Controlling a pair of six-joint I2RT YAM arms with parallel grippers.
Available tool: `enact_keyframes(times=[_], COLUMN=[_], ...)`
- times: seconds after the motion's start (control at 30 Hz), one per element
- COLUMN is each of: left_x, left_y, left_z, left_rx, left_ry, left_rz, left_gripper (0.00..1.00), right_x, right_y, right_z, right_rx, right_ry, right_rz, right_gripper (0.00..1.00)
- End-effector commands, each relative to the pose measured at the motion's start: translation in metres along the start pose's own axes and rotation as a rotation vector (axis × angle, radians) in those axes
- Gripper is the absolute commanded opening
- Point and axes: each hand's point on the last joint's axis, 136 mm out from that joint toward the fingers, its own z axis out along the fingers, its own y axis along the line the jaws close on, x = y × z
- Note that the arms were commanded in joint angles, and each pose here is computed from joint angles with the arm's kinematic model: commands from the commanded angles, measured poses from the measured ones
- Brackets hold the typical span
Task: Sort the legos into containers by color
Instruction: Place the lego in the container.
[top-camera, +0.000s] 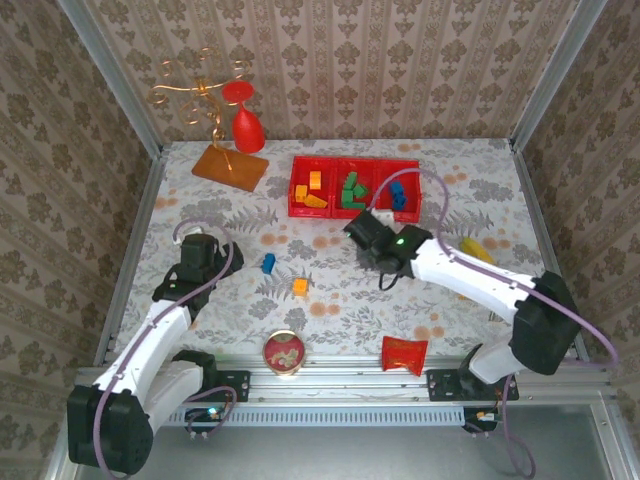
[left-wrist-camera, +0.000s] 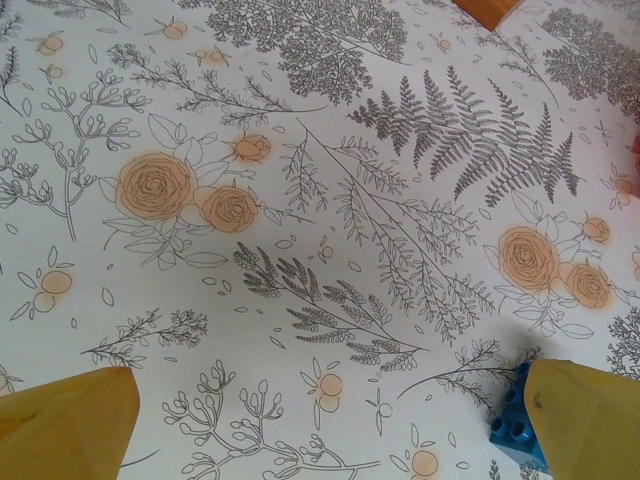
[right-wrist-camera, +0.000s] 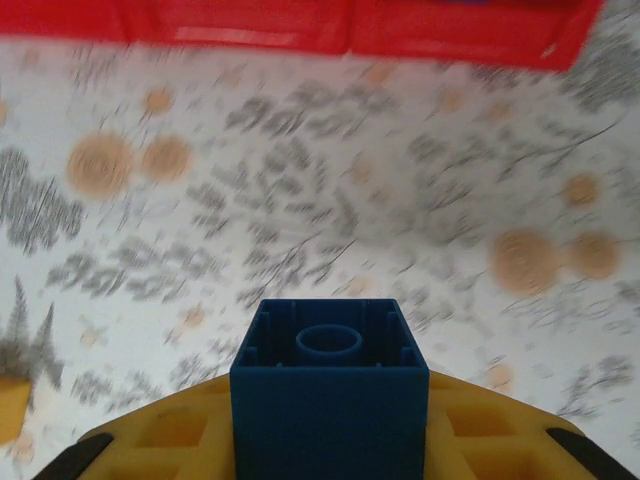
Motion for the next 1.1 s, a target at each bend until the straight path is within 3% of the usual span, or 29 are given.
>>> enact_keyframes(times=[0.0, 0.17, 0.6, 1.07], left_x=[-0.014, -0.013, -0.007, 0.000], left_y=[-0.011, -0.016, -0.030, -0.044], left_z=[-0.003, -0.002, -0.001, 0.004], left_rx=[0.042, 0.064, 0.111, 0.134], left_ry=[-0.021, -0.004, 0.032, 0.067], left_rz=[-0.039, -0.037, -0.014, 0.023], left_gripper=[1.00, 1.00, 1.00, 1.00], right_x=[-0.028, -0.064, -0.136, -0.164], right_y=[-0.029, -0.052, -0.064, -0.061], right_z=[-0.003, 0.005, 0.081, 0.146], right_rx=[0.058, 0.065, 0.087, 0.093], right_ry=[-0.082, -0.125, -0.032, 0.060], right_rz=[0.003, 0.052, 0.066, 0.077], right_gripper=[0.29, 0.30, 0.29, 0.32])
